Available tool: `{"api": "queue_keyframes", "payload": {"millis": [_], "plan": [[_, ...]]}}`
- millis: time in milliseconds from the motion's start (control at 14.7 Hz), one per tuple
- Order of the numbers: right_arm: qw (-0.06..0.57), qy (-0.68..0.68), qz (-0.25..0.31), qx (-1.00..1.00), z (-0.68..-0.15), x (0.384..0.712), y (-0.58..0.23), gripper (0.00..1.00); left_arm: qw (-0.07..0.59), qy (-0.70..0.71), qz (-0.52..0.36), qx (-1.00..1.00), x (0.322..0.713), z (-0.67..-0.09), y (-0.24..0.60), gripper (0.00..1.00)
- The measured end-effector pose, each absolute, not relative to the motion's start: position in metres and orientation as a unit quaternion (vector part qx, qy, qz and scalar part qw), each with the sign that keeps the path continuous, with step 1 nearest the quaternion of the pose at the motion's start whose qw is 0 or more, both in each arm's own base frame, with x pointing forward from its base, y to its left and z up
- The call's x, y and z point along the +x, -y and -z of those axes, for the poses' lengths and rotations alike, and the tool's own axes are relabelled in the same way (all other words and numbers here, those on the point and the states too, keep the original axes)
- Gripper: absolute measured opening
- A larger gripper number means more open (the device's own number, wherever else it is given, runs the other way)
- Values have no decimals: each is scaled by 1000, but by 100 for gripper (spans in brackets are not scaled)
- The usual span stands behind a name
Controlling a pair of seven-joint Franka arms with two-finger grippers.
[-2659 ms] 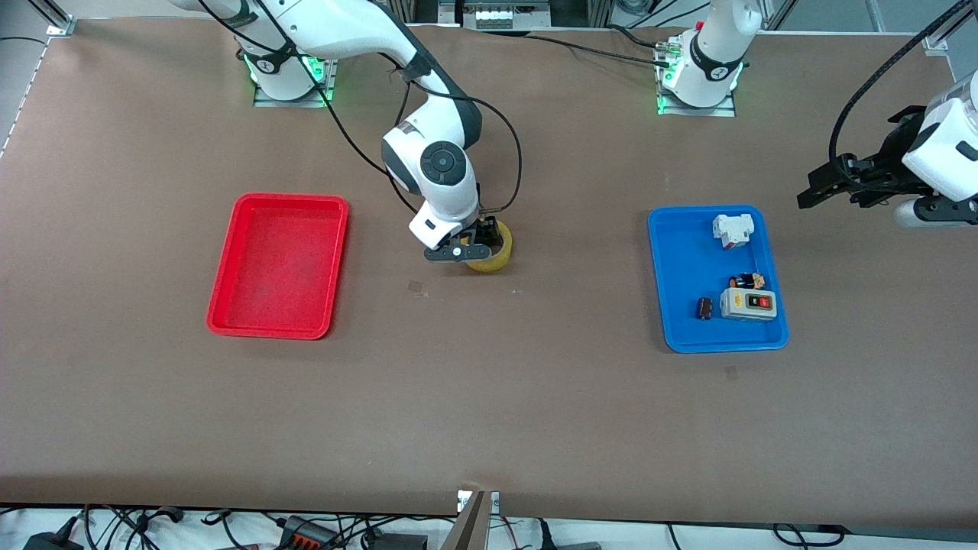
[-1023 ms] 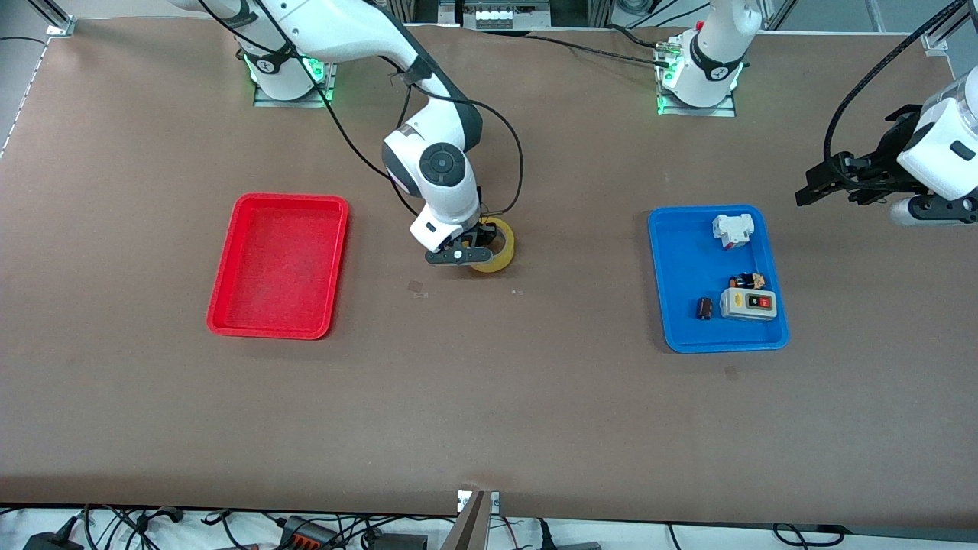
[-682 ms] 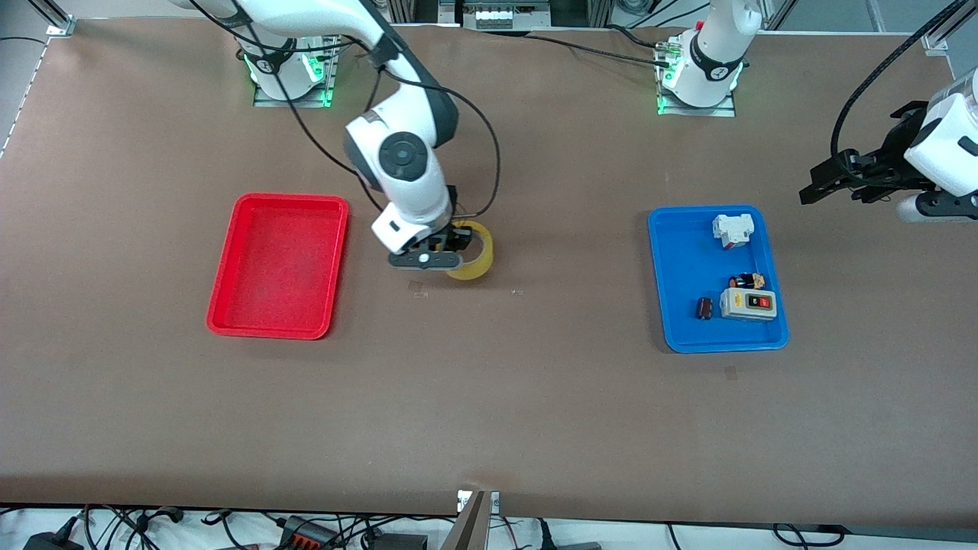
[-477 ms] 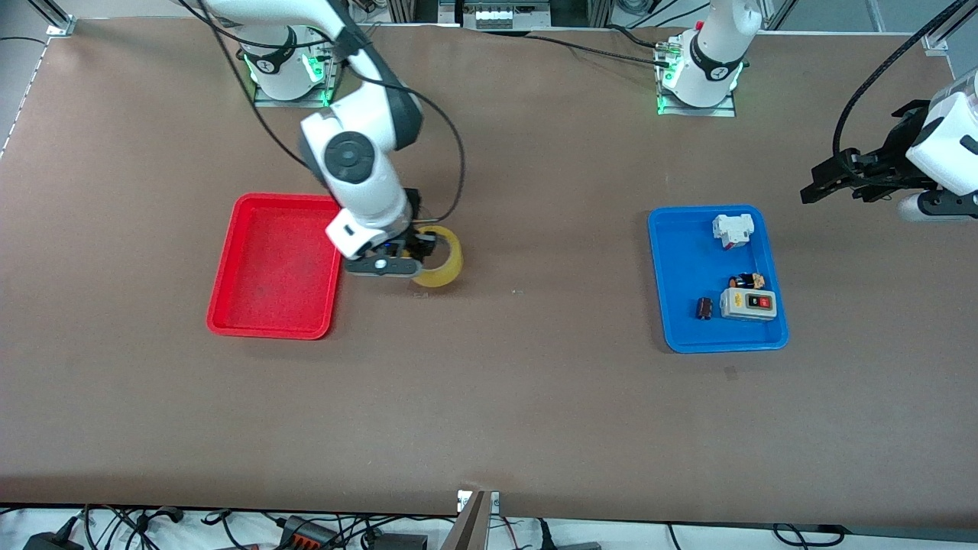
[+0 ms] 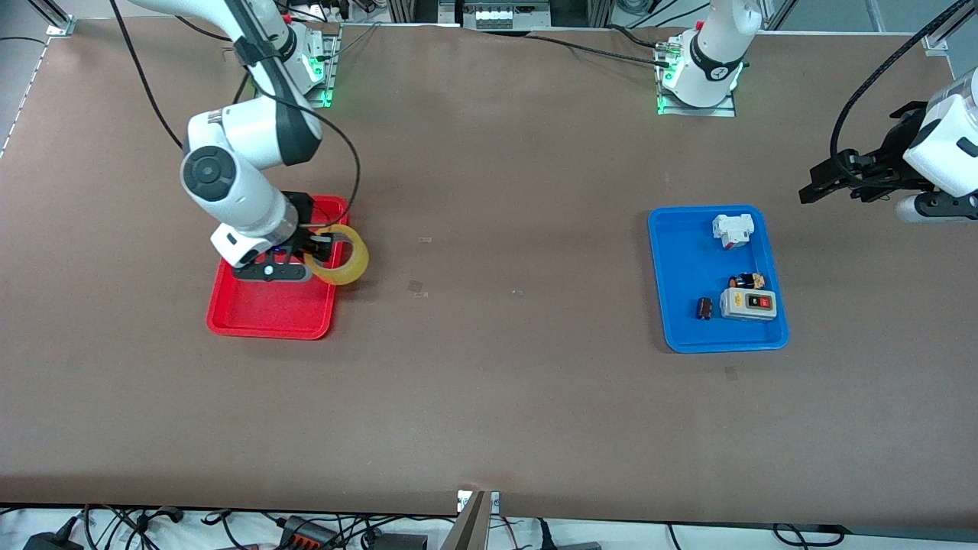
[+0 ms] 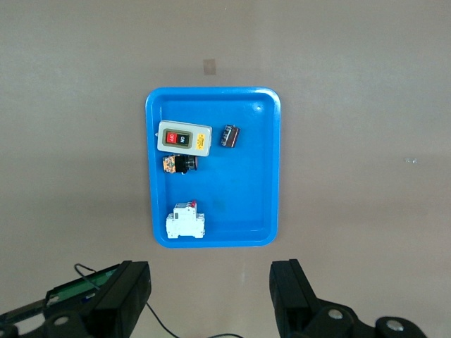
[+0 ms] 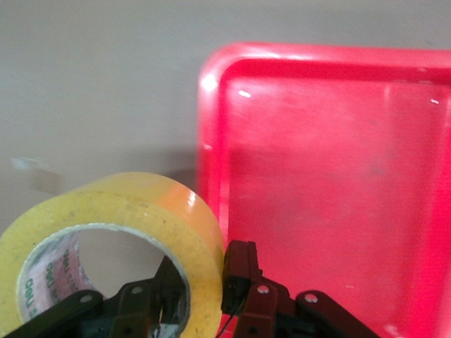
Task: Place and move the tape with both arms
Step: 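Lift the tape with the right gripper and carry it over the red tray, then lower the tape into the red tray and open the right gripper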
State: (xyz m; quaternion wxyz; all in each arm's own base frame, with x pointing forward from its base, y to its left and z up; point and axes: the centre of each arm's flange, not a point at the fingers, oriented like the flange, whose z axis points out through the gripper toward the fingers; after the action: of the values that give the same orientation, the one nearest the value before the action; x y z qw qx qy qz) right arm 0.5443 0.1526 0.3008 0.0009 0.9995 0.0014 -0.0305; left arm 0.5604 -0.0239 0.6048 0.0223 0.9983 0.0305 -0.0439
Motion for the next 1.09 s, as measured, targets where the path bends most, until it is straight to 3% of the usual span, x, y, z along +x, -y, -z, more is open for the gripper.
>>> {"api": "queue_keyframes", "payload": {"millis": [409, 955, 1091], "plan": [[-5, -27, 52, 998, -248, 537, -27, 25, 23, -31, 38, 999, 563, -598, 24, 100], [-6, -35, 51, 998, -196, 537, -26, 25, 23, -32, 41, 998, 564, -586, 24, 100], [-6, -35, 49, 998, -197, 538, -27, 30, 23, -32, 41, 998, 564, -586, 24, 100]]}}
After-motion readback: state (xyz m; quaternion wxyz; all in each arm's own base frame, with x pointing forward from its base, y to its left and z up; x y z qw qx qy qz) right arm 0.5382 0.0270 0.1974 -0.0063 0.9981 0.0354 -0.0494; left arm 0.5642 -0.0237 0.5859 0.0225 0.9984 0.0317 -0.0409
